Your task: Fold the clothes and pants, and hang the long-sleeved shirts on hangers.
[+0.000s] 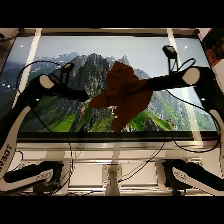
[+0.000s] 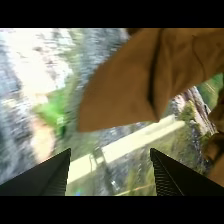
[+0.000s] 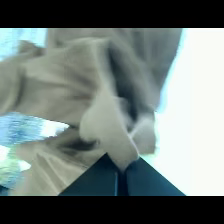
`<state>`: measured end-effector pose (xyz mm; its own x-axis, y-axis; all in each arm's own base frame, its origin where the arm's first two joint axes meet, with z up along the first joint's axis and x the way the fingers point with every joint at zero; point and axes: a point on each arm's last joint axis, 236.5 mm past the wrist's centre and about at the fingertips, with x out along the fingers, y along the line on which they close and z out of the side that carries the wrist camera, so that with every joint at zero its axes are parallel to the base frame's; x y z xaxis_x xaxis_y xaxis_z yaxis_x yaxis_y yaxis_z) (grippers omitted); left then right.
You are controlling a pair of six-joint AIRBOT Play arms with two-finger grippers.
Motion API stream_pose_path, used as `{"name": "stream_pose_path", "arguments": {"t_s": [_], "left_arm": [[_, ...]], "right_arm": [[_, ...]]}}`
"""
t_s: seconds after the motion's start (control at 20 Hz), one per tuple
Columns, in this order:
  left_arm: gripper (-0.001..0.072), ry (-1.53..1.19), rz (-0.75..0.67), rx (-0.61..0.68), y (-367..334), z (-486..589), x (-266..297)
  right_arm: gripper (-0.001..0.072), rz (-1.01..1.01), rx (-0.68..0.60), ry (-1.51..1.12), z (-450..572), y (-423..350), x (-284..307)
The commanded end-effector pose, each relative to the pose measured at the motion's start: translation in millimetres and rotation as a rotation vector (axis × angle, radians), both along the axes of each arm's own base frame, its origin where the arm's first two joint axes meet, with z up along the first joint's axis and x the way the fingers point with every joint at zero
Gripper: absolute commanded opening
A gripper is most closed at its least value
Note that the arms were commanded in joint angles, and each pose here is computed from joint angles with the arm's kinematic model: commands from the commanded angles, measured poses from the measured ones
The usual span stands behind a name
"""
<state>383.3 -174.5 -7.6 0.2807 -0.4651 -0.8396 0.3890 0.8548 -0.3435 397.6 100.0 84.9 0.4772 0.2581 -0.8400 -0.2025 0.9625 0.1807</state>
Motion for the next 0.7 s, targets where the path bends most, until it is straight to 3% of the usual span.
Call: {"name": "stream_pose_path", "arguments": {"t_s": [0.0,0.25,0.65], "left_arm": [[0.0565,-0.096,-0.025,-0.019,-38,0,13],[0.0564,-0.169,0.071,-0.19,-89,15,34],[0.0564,0.145,-0.063,-0.215,-142,-48,-37]], "right_arm": [[0.0013,-0.113,-0.095,0.038,22,-70,-31],[0.0012,-0.234,-0.166,0.136,36,-150,-95],[0.0012,-0.31,-0.113,0.158,8,-164,-100]]}}
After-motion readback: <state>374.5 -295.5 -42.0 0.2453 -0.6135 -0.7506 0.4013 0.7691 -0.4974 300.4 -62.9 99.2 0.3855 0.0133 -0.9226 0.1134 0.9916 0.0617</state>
